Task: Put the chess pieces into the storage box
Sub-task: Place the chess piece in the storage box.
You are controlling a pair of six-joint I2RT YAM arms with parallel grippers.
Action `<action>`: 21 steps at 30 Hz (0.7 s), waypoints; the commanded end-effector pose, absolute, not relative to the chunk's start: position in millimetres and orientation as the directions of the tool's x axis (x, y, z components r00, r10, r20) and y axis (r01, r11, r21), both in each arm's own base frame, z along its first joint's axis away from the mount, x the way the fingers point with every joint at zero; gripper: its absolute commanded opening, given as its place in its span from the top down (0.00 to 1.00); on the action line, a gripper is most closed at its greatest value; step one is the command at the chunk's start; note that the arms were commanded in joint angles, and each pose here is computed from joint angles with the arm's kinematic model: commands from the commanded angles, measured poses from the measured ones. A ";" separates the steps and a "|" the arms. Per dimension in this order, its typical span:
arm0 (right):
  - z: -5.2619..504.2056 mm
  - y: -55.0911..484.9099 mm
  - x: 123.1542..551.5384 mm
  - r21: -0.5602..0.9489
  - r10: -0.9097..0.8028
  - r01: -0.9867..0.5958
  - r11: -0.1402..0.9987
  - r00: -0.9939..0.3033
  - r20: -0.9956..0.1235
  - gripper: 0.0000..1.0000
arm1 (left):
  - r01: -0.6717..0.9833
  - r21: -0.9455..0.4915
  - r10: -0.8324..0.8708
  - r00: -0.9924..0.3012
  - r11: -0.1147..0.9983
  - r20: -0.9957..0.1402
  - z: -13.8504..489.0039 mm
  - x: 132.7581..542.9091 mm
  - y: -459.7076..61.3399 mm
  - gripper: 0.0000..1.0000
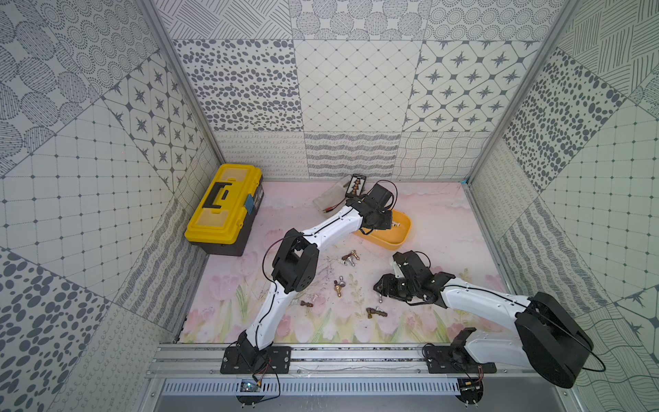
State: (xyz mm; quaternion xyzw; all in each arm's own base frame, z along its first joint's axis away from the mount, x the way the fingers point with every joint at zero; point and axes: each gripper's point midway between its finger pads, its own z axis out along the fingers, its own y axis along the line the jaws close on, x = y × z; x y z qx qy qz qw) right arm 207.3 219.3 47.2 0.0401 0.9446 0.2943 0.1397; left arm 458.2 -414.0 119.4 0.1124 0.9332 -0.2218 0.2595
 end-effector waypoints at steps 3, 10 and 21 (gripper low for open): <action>72.8 204.2 226.6 0.555 0.215 -0.015 0.832 -0.913 -0.348 0.46 | 0.361 -0.278 0.174 -0.833 0.890 -0.526 91.2 480.4 -414.8 0.94; 88.0 184.2 233.7 0.534 0.264 0.000 0.845 -0.869 -0.418 0.45 | 0.370 -0.251 0.166 -0.796 0.894 -0.582 78.1 499.9 -420.0 0.91; 96.2 165.0 237.5 0.535 0.321 0.045 0.844 -0.841 -0.436 0.45 | 0.390 -0.308 0.129 -0.776 0.868 -0.618 74.3 510.0 -436.7 0.61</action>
